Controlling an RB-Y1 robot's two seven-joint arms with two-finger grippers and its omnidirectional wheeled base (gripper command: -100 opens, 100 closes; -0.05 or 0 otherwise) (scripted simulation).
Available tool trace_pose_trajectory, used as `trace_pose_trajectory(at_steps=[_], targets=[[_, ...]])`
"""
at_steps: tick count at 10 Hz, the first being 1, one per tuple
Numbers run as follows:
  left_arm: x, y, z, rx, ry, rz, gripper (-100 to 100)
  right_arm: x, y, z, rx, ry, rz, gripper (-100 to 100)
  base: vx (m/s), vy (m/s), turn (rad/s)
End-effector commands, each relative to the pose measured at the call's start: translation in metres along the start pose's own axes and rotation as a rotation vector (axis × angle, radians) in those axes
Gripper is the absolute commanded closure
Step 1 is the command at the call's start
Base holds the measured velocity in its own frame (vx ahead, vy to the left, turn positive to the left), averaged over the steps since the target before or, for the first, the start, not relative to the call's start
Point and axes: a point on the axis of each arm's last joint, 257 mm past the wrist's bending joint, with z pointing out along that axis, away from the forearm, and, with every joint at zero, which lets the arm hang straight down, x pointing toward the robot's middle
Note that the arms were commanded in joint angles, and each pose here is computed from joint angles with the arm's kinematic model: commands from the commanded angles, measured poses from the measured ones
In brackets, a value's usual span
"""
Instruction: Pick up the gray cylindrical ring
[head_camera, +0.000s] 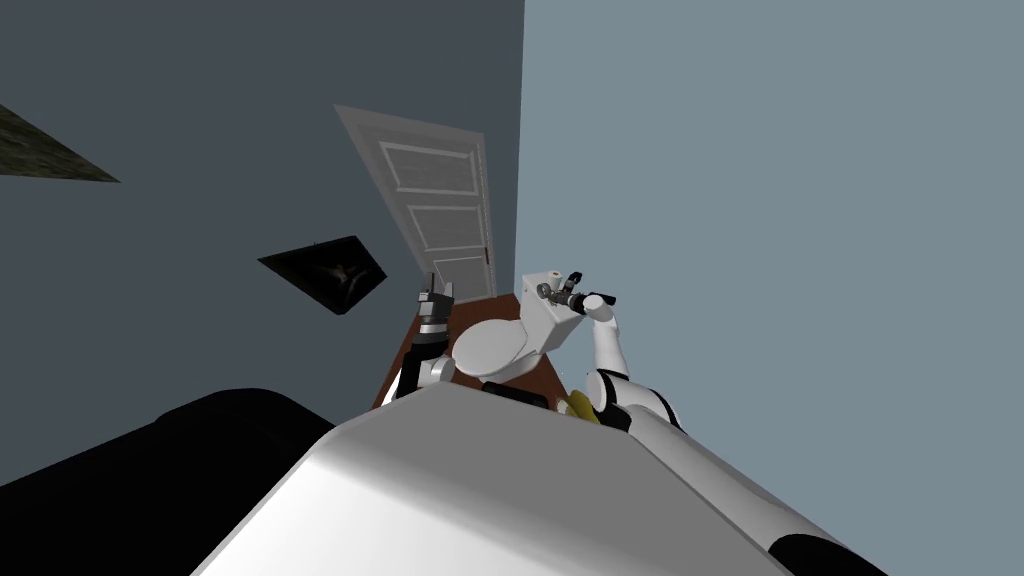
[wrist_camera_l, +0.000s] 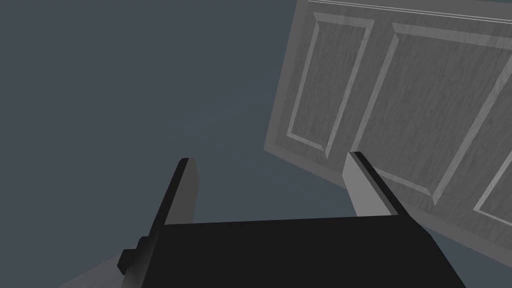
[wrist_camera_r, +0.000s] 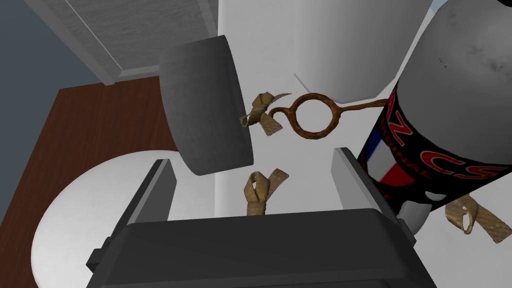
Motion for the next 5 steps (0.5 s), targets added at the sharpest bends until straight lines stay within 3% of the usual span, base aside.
trace_pose_trajectory(at_steps=[1,5], targets=[[0.0,0.0,0.0,0.0,0.0,0.0,0,-0.006,0.014,-0.002,-0.011,-0.009,-0.004,-100,-0.011,0.089,0.01],[0.0,0.0,0.0,0.0,0.0,0.0,0,-0.007,0.035,-0.008,-0.024,-0.01,0.002,-100,-0.01,0.046,-0.016]])
